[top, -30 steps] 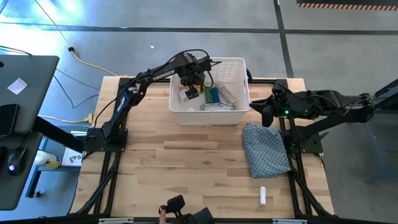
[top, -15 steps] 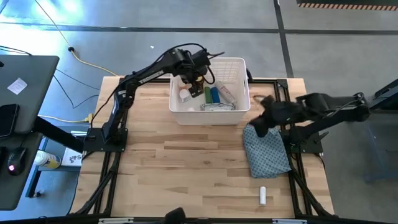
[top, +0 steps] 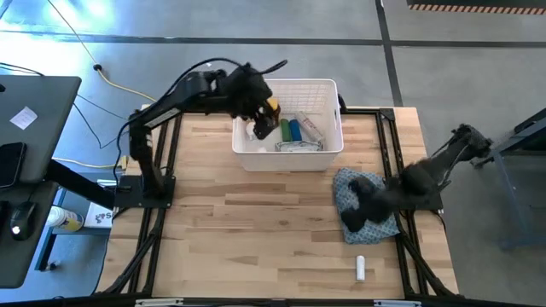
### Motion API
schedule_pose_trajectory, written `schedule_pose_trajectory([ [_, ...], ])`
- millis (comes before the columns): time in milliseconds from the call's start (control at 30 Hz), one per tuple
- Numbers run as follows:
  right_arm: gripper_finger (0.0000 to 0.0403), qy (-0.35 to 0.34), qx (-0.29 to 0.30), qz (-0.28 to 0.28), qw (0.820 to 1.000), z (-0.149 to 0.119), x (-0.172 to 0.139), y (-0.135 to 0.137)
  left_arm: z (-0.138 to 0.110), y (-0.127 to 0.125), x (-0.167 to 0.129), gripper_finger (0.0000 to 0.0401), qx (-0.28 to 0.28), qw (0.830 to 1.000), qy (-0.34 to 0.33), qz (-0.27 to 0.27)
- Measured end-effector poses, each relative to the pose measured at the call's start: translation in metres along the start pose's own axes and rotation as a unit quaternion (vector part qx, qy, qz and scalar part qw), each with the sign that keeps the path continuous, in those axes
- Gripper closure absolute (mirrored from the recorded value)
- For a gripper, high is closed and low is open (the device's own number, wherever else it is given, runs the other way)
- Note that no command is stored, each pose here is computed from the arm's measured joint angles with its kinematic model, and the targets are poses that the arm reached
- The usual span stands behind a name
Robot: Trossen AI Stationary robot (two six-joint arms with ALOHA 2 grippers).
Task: Pick & place medical supplies in basket/bin
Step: Put the white rolled gauze into the white bin
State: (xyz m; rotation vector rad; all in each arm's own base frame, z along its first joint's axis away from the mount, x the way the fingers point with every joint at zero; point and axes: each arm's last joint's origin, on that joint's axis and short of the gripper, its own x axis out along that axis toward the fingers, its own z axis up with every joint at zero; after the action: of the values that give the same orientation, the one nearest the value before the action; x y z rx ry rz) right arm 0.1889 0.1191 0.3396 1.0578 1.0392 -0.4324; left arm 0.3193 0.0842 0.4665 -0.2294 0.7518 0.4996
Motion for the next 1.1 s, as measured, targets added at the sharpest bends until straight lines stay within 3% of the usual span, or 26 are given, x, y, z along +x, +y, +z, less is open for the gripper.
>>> schedule_pose_trajectory([
  [200,0.0229,0.041,-0.039,-0.101,0.993,-0.049,0.043,0.002,-0.020,-0.048,-0.032,0.0098,-0.009,1.000,-0.008,-0.028],
  [400,0.0246,0.088,-0.031,-0.099,0.991,-0.090,0.080,-0.018,-0.045,-0.101,-0.051,0.0099,-0.004,0.999,-0.010,-0.046],
  [533,0.0247,0.120,-0.013,-0.122,0.985,-0.104,0.099,-0.042,-0.060,-0.126,-0.062,0.0102,-0.015,0.998,-0.019,-0.053],
  [967,0.0163,0.175,0.029,-0.126,0.976,-0.106,0.141,-0.084,-0.069,-0.140,-0.075,0.0103,-0.047,0.997,-0.039,-0.054],
  [1100,0.0159,0.195,0.042,-0.087,0.976,-0.106,0.148,-0.084,-0.069,-0.140,-0.075,0.0103,-0.046,0.997,-0.034,-0.061],
])
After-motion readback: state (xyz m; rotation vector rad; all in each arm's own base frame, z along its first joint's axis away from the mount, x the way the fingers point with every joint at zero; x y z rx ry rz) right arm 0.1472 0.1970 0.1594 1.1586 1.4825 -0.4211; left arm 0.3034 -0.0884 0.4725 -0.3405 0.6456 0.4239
